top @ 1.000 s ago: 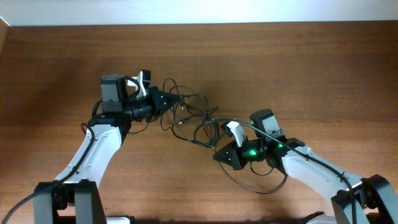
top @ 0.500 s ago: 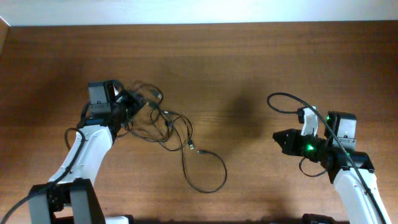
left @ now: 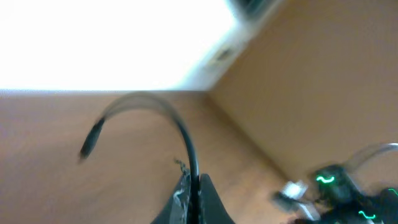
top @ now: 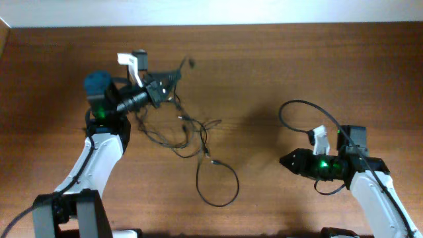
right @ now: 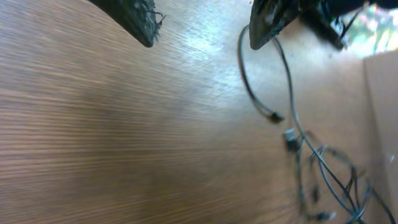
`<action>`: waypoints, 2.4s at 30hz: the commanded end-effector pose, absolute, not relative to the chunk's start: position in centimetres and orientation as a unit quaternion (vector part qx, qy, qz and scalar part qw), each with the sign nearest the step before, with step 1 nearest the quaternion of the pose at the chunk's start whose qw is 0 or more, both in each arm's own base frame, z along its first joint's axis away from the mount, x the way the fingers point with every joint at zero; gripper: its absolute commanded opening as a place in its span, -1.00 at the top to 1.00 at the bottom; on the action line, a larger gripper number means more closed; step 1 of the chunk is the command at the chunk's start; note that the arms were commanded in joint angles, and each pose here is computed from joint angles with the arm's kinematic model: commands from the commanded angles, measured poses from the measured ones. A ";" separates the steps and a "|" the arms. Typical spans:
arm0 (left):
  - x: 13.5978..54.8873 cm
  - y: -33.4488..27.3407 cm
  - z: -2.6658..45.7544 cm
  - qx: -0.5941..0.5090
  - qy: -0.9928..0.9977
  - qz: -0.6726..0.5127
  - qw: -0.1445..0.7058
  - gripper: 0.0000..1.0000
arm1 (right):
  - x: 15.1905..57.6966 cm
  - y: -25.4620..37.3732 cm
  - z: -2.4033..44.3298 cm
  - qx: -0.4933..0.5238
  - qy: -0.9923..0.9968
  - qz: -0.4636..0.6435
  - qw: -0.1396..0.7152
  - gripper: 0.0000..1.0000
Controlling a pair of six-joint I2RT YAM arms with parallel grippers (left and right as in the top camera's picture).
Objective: Untangle cables
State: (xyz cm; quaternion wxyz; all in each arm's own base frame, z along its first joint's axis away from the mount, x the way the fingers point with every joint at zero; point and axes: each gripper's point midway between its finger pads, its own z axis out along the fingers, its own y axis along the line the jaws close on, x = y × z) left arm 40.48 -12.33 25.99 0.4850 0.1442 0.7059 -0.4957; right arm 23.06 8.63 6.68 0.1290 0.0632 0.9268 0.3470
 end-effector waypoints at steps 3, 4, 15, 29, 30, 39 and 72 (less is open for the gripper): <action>32.2 -16.7 36.9 0.272 0.577 -0.613 0.467 1.00 | 20.9 18.0 12.1 -0.188 0.821 0.511 0.169 -0.29; 32.0 -17.3 37.0 0.269 0.575 -0.622 0.459 1.00 | 20.1 20.1 13.5 -0.246 0.787 0.536 0.182 -0.33; 35.7 -19.4 35.8 0.000 0.623 -0.728 0.287 1.00 | 27.0 26.9 20.4 -0.301 0.721 0.431 0.451 -0.46; 34.8 -18.4 41.6 -0.017 0.521 -0.782 0.342 1.00 | 33.7 14.8 7.2 -0.039 0.911 0.117 0.392 0.49; 35.9 -16.1 41.6 -0.022 0.522 -0.761 0.384 1.00 | 33.8 12.5 6.4 -0.014 0.921 0.098 0.376 0.50; 42.6 -3.5 25.9 -0.116 0.732 -0.505 0.443 0.98 | 33.0 2.9 4.1 0.191 0.927 0.152 0.286 0.92; 33.5 -13.3 9.5 -0.153 0.940 -0.085 0.292 -0.79 | 22.6 4.5 7.9 0.174 0.959 0.160 0.156 -0.09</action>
